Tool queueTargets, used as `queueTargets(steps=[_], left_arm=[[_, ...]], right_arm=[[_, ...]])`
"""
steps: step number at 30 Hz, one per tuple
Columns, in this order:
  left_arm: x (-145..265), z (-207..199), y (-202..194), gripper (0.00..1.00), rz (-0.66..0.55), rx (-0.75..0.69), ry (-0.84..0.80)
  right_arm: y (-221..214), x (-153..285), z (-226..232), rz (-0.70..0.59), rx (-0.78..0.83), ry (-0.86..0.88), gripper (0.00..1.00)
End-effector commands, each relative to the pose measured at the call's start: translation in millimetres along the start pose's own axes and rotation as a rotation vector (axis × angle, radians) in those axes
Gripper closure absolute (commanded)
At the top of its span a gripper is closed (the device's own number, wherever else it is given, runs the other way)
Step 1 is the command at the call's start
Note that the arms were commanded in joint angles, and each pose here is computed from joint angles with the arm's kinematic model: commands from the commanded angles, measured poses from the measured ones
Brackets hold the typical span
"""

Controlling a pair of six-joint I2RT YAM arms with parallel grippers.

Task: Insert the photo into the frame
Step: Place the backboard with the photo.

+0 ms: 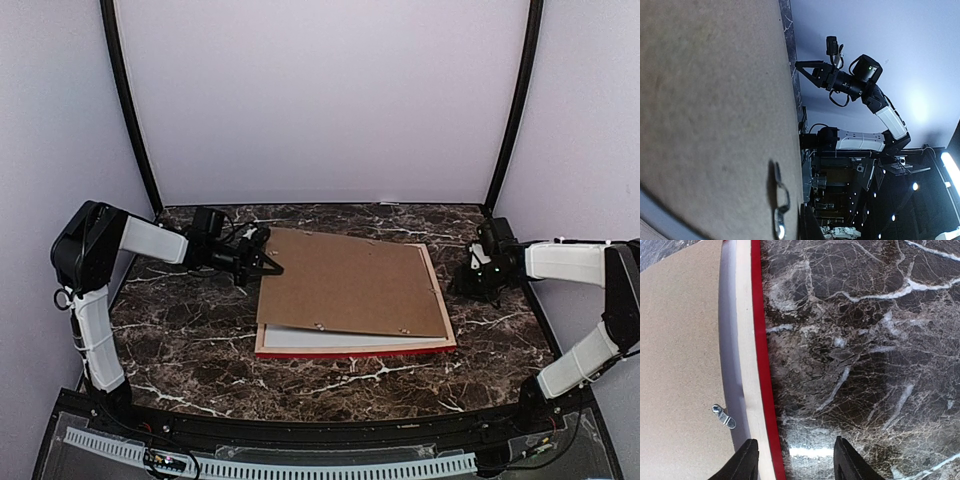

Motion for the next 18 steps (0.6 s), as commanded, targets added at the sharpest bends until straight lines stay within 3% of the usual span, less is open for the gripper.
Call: queueTargets(steps=[1,18], left_arm=[[-1.6,-15.2,3.2,1.00,0.041,-0.092,-0.066],[-4.8,-8.7,8.4,1.00,0.048,-0.099,-0.067]], right_arm=[[11.9,8.8,3.3,-0.036,0.006,0.020,0.46],[9.6,2.2,2.5,-0.017,0.009,0.041,0.44]])
Point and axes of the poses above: each gripper's point midway between its finger pads, its own x axis back along the fingers, its own z axis along the line the jaws close on, y = z × x, the point moved 8 cm from there along x, back along the fingers, and after that the axes turned 1 degree about -x, right-handed, at the moved point
